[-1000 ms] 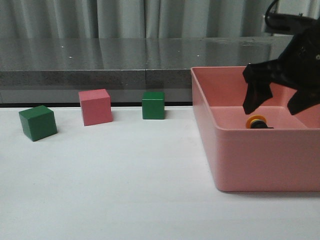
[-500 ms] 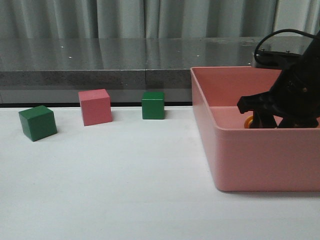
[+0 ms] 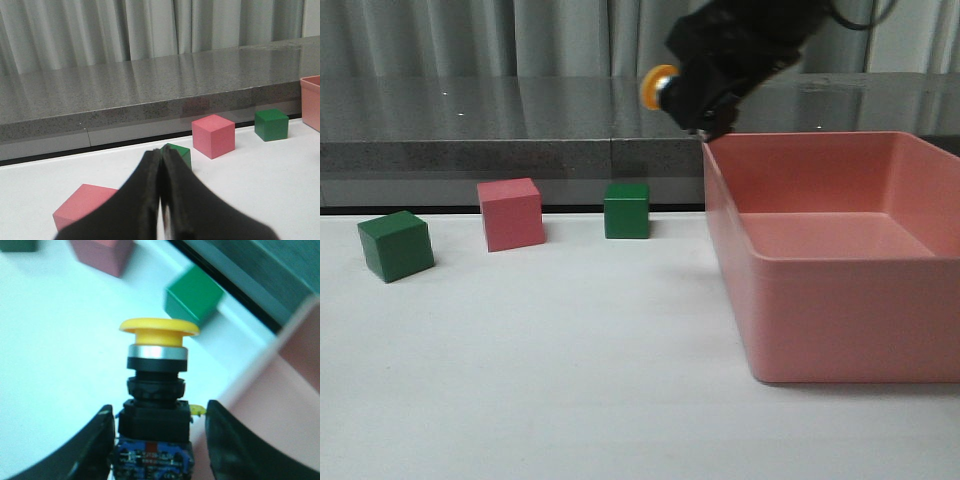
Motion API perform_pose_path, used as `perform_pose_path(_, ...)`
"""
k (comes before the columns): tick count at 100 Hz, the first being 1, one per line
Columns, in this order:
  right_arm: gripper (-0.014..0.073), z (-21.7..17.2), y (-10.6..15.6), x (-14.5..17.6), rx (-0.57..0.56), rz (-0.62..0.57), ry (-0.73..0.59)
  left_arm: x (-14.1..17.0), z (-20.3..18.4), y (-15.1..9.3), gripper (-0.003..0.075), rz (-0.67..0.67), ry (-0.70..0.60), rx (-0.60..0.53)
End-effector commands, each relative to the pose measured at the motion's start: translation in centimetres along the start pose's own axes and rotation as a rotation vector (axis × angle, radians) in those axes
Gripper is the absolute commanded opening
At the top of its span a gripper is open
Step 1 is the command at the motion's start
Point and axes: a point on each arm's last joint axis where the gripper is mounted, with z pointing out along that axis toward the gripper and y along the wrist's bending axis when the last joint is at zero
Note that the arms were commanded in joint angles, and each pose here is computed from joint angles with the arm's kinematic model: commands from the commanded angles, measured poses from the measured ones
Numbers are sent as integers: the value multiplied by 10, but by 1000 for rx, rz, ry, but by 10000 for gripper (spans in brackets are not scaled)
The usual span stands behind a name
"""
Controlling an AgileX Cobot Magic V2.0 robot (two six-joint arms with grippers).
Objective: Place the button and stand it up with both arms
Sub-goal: 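Lift the button out of the bin and lower it onto the table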
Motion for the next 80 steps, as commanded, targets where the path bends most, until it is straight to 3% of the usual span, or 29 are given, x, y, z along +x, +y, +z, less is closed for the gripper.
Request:
perform_pose_path(1,55,-7,17,-27,-22,-226,-63,7,-1,-2,-20,-8,-62,0)
perform_pose_path(8,55,13,34,-34,-75,-340,-49,7,-1,-2,-20,-8,-62,0)
perform_pose_path(23,55,55,57,-38,-136,-463,-22,7,-1,-2,-20,-8,-62,0)
perform_pose_path(53,76,102,77,-30,-200,-571,29,7,-1,-2,-19,-8,-62,0)
perform_pose_path(62,179,104,78,-28,-210,-571,41,7,-1,-2,-20,-8,-62,0)
perform_pose_path(80,529,104,77,-28,-213,-567,45,7,-1,-2,-20,-8,-62,0)
